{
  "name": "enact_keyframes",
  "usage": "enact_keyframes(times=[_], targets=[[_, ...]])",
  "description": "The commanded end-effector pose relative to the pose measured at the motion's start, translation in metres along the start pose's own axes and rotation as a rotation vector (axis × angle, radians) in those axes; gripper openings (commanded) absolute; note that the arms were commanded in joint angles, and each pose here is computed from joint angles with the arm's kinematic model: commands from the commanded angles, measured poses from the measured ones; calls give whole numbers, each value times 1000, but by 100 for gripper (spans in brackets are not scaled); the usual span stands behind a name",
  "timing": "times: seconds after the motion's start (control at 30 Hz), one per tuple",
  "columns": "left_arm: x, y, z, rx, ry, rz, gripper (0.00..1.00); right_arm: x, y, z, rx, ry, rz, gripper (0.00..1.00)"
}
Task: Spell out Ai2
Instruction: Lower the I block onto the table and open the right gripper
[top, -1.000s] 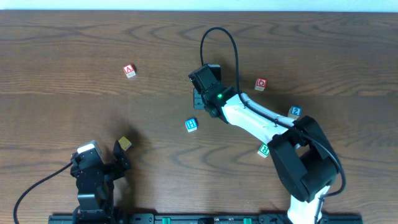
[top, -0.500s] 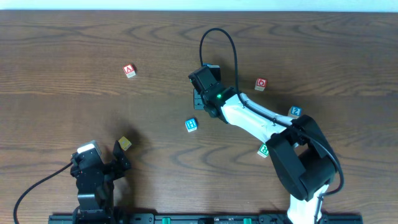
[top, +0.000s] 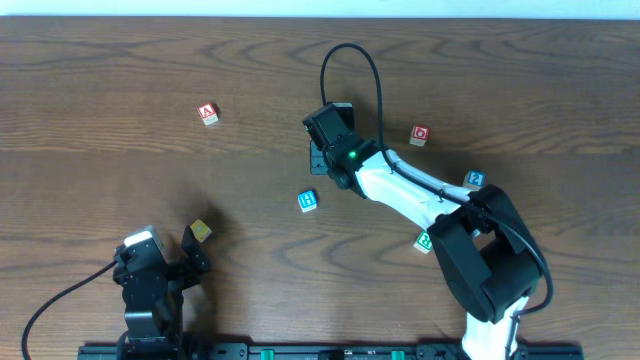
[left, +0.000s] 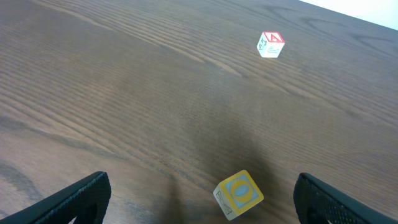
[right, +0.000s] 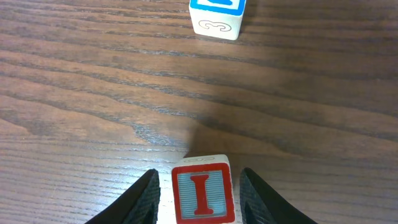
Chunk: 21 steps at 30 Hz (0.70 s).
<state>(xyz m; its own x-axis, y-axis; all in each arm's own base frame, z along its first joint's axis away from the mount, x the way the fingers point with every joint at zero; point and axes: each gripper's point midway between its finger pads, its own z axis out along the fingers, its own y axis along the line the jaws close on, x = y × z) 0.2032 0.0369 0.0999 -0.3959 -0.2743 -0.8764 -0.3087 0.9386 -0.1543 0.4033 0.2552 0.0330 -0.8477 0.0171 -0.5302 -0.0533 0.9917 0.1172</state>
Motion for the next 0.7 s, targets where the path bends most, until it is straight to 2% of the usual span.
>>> enact_keyframes(times=[0.0, 0.17, 0.67], targets=[[4, 2, 2, -11, 4, -7, 95, -3, 6, -1, 8, -17, -16, 42], [4, 2, 2, -11, 4, -7, 95, -2, 6, 1, 11, -15, -66, 47], [4, 2, 2, -11, 4, -7, 95, -3, -8, 10, 59, -17, -73, 48]])
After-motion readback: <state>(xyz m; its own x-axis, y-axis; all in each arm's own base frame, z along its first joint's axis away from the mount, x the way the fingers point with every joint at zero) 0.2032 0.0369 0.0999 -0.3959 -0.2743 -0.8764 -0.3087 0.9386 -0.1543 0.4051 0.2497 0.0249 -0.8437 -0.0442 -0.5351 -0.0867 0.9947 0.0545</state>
